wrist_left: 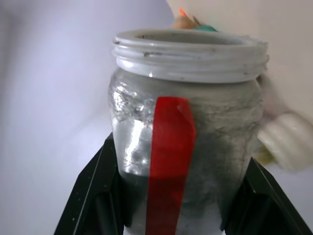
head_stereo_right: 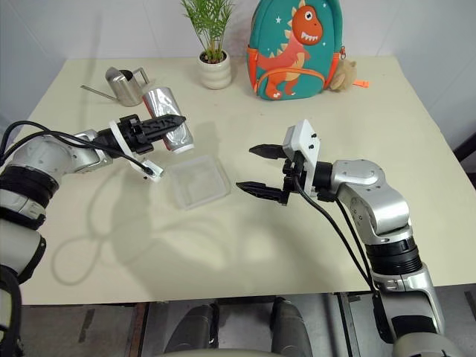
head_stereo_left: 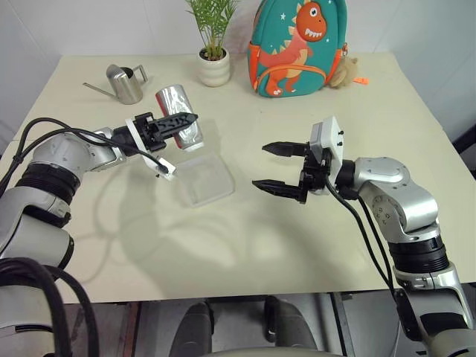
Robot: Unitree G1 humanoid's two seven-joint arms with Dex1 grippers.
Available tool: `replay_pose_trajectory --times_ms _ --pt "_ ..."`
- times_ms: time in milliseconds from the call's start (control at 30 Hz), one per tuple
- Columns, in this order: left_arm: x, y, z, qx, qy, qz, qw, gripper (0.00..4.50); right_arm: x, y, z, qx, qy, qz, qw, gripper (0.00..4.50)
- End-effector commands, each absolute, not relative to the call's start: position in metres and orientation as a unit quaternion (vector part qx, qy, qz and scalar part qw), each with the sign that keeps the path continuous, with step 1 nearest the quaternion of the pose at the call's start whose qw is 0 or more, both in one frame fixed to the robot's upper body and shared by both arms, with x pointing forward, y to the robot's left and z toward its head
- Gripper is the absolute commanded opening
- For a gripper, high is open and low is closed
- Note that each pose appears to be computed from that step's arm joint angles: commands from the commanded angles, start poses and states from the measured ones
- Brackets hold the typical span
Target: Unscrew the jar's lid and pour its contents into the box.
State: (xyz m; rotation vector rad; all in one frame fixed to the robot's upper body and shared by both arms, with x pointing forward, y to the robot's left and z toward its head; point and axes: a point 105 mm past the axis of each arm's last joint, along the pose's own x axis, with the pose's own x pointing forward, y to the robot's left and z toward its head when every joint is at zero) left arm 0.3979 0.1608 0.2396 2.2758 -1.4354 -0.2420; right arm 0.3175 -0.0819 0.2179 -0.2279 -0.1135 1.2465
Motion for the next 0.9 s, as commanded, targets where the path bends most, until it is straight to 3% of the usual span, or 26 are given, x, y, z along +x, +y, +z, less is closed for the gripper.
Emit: replay_pose_trajectory --times_ms 33,367,600,700,833,900 --pt "0.392 0.154 0.257 0.802 -0.581 -0.040 0.136 1.92 0.311 -0.080 0.230 -0.101 -0.080 0.582 0.803 4.49" --pt "0.390 0.161 0.253 0.798 -0.588 -0.037 0.126 1.92 0.312 -0.079 0.229 -0.091 -0.081 0.580 0.806 4.49" --pt "0.379 0.153 0.258 0.765 -0.608 -0.077 0.199 1.92 0.312 -0.080 0.227 -0.090 -0.079 0.580 0.806 4.49" --pt "0.377 0.152 0.273 0.742 -0.579 -0.100 0.324 1.92 0.312 -0.082 0.227 -0.092 -0.077 0.579 0.806 4.49" --pt "0.390 0.173 0.274 0.661 -0.445 -0.158 0.583 1.92 0.313 -0.084 0.226 -0.093 -0.073 0.577 0.808 4.49" --pt "0.392 0.185 0.268 0.594 -0.400 -0.170 0.677 1.92 0.314 -0.085 0.225 -0.093 -0.071 0.578 0.807 4.49"
